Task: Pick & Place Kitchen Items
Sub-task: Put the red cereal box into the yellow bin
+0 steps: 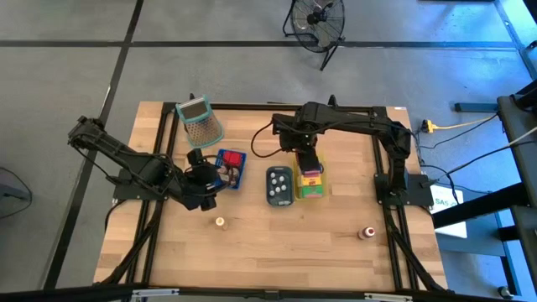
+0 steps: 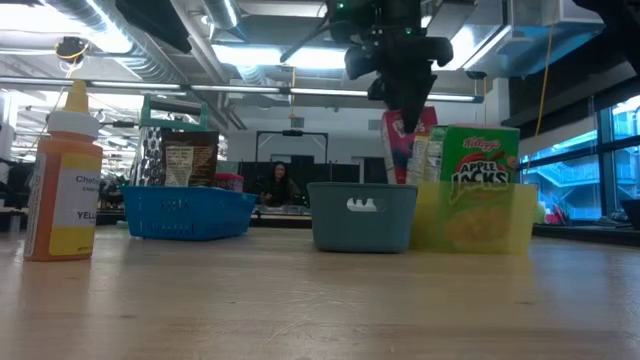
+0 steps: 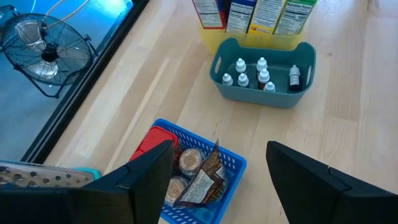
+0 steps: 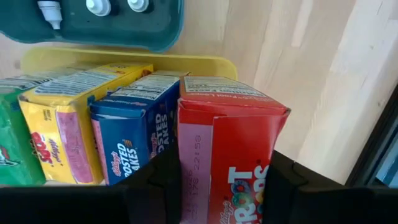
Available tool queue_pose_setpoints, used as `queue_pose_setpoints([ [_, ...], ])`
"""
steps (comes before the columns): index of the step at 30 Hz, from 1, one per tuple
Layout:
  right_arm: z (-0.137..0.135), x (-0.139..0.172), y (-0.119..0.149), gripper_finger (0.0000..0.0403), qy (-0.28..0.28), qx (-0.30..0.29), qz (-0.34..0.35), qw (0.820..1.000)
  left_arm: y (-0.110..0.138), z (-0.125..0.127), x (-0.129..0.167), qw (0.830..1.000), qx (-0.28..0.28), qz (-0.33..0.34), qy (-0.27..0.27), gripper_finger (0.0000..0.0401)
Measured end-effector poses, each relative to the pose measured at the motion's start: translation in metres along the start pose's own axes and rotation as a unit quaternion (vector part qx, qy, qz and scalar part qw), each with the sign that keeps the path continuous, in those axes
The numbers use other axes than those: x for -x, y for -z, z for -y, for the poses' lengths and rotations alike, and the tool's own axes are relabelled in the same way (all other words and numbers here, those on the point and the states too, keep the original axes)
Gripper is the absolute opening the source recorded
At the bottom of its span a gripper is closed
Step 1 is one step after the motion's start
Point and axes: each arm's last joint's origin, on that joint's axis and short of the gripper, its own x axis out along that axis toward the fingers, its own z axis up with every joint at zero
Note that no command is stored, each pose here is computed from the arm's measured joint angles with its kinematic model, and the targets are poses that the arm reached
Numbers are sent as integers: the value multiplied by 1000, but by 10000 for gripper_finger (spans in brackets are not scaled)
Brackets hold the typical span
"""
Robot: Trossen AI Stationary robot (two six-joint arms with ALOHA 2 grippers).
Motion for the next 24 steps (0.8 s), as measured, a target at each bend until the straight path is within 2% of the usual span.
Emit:
queue_pose_setpoints([
  [24,17,-1,3,146,-42,-25,30,998,1,-1,0,1000,-5,-1,-8,253],
])
